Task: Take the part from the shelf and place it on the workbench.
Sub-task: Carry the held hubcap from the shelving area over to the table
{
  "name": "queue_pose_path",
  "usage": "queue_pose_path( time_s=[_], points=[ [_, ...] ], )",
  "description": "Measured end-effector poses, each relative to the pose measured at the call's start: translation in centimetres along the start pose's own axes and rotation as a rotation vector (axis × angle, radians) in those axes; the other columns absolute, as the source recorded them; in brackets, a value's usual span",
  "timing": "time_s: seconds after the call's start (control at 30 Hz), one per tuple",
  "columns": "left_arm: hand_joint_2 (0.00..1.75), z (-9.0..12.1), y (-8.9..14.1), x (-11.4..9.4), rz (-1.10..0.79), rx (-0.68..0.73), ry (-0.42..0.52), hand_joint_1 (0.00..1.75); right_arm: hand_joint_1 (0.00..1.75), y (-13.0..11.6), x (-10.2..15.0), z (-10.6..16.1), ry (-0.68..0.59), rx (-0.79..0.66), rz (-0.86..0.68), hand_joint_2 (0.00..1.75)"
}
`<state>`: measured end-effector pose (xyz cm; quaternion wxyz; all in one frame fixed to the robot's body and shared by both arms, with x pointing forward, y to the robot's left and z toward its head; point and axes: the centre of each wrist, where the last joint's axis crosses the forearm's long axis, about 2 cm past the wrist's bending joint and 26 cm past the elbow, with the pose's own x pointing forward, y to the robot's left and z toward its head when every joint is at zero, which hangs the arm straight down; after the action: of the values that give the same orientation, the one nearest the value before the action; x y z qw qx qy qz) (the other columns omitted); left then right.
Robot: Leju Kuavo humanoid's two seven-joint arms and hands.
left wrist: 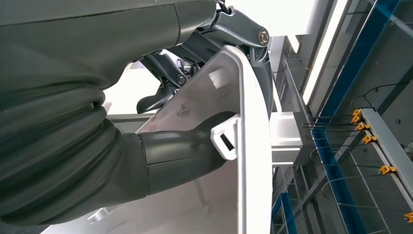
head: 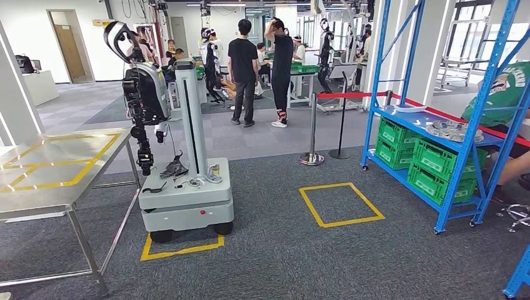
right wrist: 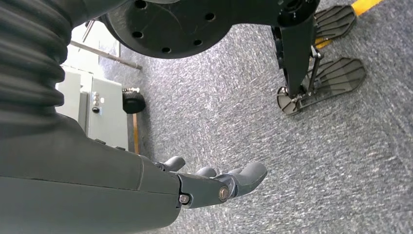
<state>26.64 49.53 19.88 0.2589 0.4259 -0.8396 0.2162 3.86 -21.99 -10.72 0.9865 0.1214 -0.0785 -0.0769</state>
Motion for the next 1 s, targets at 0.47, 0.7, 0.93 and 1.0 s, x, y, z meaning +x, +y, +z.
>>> queue_pose_path(
  time_s=[0.47, 0.7, 0.93, 1.0],
  points=[
    [1.75, 0.57, 0.01, -0.36, -0.001, -0.025, 0.019, 1.75, 0.00, 0.03, -0.04, 0.00, -0.029, 0.018, 0.003, 1.75],
    [1.75, 0.70, -0.27, -0.37, 0.007, -0.032, 0.024, 1.75, 0.00, 0.03, -0.03, 0.00, -0.027, 0.017, -0.003, 1.75],
    [1.75, 0.37, -0.61, -0.61, 0.014, -0.037, 0.027, 1.75, 0.00, 0.02, -0.07, 0.01, -0.023, 0.016, -0.007, 1.75],
    [1.75, 0.35, -0.51, -0.72, 0.014, -0.036, 0.031, 1.75, 0.00, 0.01, -0.08, 0.01, -0.024, 0.014, -0.009, 1.75]
  ],
)
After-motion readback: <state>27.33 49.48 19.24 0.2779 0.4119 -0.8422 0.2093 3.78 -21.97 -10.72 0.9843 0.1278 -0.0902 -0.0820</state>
